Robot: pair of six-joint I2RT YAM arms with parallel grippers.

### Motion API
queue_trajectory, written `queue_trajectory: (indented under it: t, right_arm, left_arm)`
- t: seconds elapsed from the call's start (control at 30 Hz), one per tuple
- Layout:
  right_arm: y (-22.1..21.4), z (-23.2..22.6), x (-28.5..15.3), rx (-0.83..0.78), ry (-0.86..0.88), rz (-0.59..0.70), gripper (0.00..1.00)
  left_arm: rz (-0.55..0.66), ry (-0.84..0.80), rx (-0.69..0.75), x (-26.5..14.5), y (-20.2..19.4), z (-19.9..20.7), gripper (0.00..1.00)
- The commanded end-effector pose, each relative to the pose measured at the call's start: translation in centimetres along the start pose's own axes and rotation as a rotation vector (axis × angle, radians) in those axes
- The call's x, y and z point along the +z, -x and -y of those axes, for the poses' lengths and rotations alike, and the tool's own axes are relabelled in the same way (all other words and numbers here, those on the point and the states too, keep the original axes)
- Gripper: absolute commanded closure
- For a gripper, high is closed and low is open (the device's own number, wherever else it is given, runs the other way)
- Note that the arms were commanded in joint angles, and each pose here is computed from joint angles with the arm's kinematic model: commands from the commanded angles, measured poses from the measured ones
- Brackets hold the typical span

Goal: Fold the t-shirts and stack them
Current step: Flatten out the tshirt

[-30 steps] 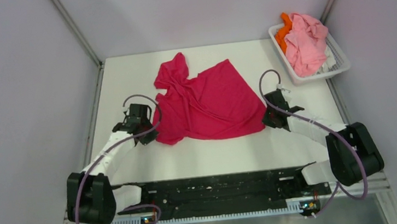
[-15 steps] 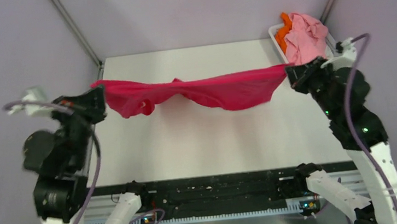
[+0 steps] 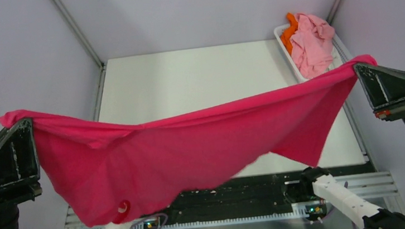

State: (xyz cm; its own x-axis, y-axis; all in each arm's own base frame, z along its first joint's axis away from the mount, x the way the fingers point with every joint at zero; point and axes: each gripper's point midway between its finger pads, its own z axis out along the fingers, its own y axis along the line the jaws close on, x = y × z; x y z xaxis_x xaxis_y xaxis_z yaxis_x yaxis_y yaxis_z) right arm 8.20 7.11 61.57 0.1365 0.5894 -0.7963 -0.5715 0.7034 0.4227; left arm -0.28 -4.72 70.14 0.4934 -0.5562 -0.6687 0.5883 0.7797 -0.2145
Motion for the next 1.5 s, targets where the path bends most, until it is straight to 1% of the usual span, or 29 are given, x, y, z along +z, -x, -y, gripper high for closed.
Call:
queue_trajectory:
  t: [0.0,0.07,0.13,0.27,0.37,0.5,0.53,0.57,0.67,0.7,0.77,0.8,0.83,0.87,0.9,0.93,0.97,1.0,1.03,1.07,1.1,1.2,1.27,1.37,1.47]
  right_arm:
    - [-0.6,1.4,0.0,-0.032,-0.061,-0.031,1.00]
    - [-1.5,2.5,0.5,-0.035,-0.102,-0.051,1.00]
    - [-2.5,4.4,1.3,-0.040,-0.176,-0.064,1.00]
    - [-6.3,10.8,3.5,-0.074,-0.411,-0.112,1.00]
    - [-10.6,16.3,4.5,-0.101,-0.598,-0.159,1.00]
    - [-18.8,23.3,6.2,-0.134,-0.777,-0.277,1.00]
    - [-21.0,25.1,6.5,-0.147,-0.823,-0.308,1.00]
    - [-23.2,27.1,6.7,-0.163,-0.874,-0.341,1.00]
    - [-29.7,33.4,6.9,-0.175,-1.017,-0.434,1.00]
    - [-31.9,35.2,7.1,-0.155,-1.030,-0.473,1.00]
    - [-35.7,38.8,8.2,-0.115,-1.040,-0.522,1.00]
    - [-37.6,40.5,8.8,-0.098,-1.040,-0.550,1.00]
    - [-39.1,41.9,9.5,-0.090,-1.041,-0.569,0.97]
    - [-40.3,43.2,10.5,-0.096,-1.033,-0.585,0.83]
    - [-40.7,44.1,12.2,-0.108,-1.019,-0.587,0.68]
    - [-41.5,45.0,13.1,-0.120,-1.021,-0.609,0.57]
    - [-42.5,45.8,13.4,-0.133,-1.023,-0.640,0.47]
    - [-42.5,46.1,14.4,-0.143,-1.025,-0.652,0.33]
    - [-42.6,46.4,14.8,-0.151,-1.027,-0.659,0.22]
    - [-42.6,46.6,15.0,-0.159,-1.026,-0.663,0.10]
    - [-42.6,46.6,15.0,-0.162,-1.030,-0.665,0.02]
    - [-42.5,46.0,14.3,-0.162,-1.023,-0.713,0.01]
    - [-42.1,45.3,13.2,-0.166,-1.025,-0.734,0.01]
    - [-41.7,44.0,11.6,-0.138,-1.016,-0.719,0.01]
    - [-42.8,42.0,11.0,-0.045,-0.933,-0.721,0.01]
  left_arm:
    - [-0.018,-0.011,0.044,2.7,-1.3,-0.9,1.00]
    - [-0.040,0.022,0.043,3.8,-2.6,-2.2,1.00]
    - [-0.089,0.074,0.042,5.4,-5.1,-4.4,1.00]
    - [-0.239,0.209,0.062,8.3,-13.2,-10.5,1.00]
    - [-0.359,0.319,0.097,10.0,-21.1,-16.3,1.00]
    - [-0.521,0.460,0.166,11.2,-32.2,-24.5,1.00]
    - [-0.576,0.498,0.187,11.1,-35.6,-26.8,1.00]
    - [-0.660,0.554,0.204,10.7,-40.3,-29.9,1.00]
    - [-0.861,0.675,0.282,9.2,-51.2,-37.2,1.00]
    - [-0.929,0.728,0.306,8.4,-54.5,-39.6,0.95]
    - [-1.056,0.771,0.309,7.6,-60.7,-42.9,0.65]
    - [-1.112,0.776,0.305,7.1,-63.7,-44.2,0.48]
    - [-1.137,0.769,0.297,7.3,-65.7,-45.0,0.14]
    - [-1.164,0.767,0.295,6.8,-67.7,-45.9,0.03]
    - [-1.164,0.765,0.298,6.8,-68.7,-46.5,0.01]
    - [-1.159,0.767,0.301,6.7,-69.3,-46.9,0.01]
    - [-1.142,0.765,0.301,6.8,-69.4,-47.0,0.01]
    - [-1.125,0.761,0.297,6.9,-69.3,-47.0,0.01]
    - [-1.091,0.749,0.287,7.5,-68.7,-46.7,0.01]
    - [-1.068,0.748,0.280,7.7,-68.0,-46.4,0.01]
    - [-1.041,0.747,0.274,7.9,-67.2,-46.0,0.01]
    - [-0.957,0.782,0.243,8.0,-64.7,-45.1,0.01]
    - [-0.937,0.785,0.180,7.7,-64.3,-44.2,0.01]
    - [-0.973,0.722,0.048,7.9,-65.3,-42.0,0.01]
    - [-1.050,0.647,-0.106,6.9,-66.6,-38.9,0.01]
